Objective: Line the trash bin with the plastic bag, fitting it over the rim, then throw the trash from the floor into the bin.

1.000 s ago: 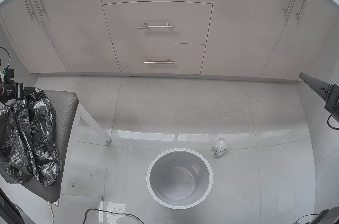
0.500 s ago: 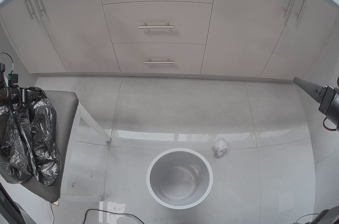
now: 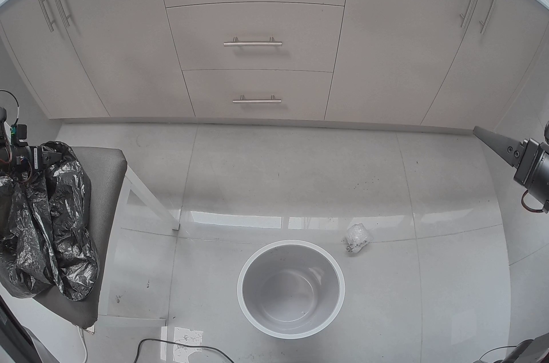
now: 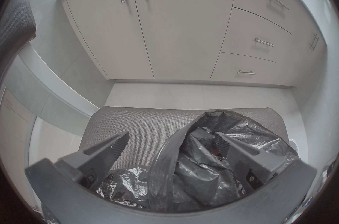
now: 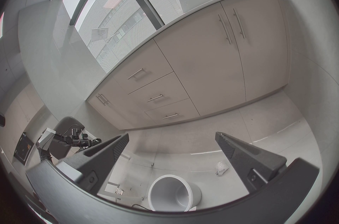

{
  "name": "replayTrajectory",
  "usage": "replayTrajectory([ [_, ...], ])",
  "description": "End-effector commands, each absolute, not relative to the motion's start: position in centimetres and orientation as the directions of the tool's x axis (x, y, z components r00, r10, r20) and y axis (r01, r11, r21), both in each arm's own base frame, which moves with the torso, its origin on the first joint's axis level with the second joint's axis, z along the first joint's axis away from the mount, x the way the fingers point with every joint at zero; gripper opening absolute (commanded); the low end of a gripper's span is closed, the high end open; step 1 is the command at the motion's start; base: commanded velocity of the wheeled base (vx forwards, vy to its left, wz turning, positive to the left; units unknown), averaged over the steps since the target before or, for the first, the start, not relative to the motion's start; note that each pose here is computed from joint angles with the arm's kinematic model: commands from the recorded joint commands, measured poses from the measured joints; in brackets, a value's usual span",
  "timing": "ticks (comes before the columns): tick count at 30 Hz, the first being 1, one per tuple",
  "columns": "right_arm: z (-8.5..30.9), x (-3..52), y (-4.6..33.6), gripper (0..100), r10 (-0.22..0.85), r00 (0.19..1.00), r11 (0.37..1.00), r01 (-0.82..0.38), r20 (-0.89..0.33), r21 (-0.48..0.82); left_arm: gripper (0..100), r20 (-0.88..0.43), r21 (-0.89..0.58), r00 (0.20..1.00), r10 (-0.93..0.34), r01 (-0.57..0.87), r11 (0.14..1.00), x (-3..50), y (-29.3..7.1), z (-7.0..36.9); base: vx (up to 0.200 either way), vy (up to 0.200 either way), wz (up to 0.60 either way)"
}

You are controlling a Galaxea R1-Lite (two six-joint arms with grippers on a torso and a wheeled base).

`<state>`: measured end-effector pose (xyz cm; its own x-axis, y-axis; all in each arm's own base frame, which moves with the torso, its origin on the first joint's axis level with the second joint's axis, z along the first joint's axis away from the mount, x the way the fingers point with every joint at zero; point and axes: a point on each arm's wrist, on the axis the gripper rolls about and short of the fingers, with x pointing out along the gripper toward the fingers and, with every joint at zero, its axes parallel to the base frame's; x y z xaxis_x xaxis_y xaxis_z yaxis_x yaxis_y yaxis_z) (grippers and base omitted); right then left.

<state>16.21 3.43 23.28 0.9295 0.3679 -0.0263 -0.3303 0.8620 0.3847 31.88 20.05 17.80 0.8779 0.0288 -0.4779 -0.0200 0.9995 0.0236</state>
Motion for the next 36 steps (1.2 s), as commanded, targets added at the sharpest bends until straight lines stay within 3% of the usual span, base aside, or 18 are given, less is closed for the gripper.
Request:
replayTrajectory([
  [1, 23.3, 16.1, 3.4, 100, 0.368, 0.929, 0.862, -0.332, -0.024, 0.384, 0, -0.476, 0.025, 0.879, 0.029, -0.019, 1.0, 31.9, 20.0, 17.8, 0.0, 0.0, 0.0],
  [11, 23.5, 16.1, 3.4, 100, 0.368, 0.93, 0.861, -0.337, -0.011, 0.382, 0, -0.469, 0.003, 0.883, 0.021, -0.022, 1.0, 31.8, 19.8, 18.2, 0.0, 0.0, 0.0],
  [17, 23.4, 16.0, 3.4, 100, 0.367, 0.93, 0.862, -0.336, -0.009, 0.38, 0, -0.41, -0.142, 0.909, -0.067, 0.009, 0.99, 30.8, 17.9, 20.4, 0.0, 0.0, 0.0],
  [22, 23.2, 16.2, 3.5, 100, 0.37, 0.929, 0.86, -0.335, -0.018, 0.384, 0, -0.287, -0.395, 0.931, -0.226, 0.1, 0.913, 27.3, 12.5, 25.3, 0.0, 0.0, 0.0],
  [30, 22.4, 16.8, 3.8, 100, 0.384, 0.921, 0.859, -0.332, -0.062, 0.389, 0, -0.216, -0.506, 0.838, -0.501, 0.343, 0.791, 20.8, 2.3, 26.9, 0.0, 0.0, 0.0],
  [33, 21.9, 17.0, 4.5, 100, 0.416, 0.906, 0.849, -0.353, -0.086, 0.393, 0, -0.194, -0.553, 0.825, -0.53, 0.354, 0.754, 19.3, 0.2, 27.5, 0.0, 0.0, 0.0],
  [36, 20.7, 17.6, 6.0, 100, 0.475, 0.869, 0.83, -0.389, -0.141, 0.4, 0, -0.188, -0.572, 0.901, -0.392, 0.224, 0.789, 19.5, -2.8, 28.0, 0.0, 0.0, 0.0],
])
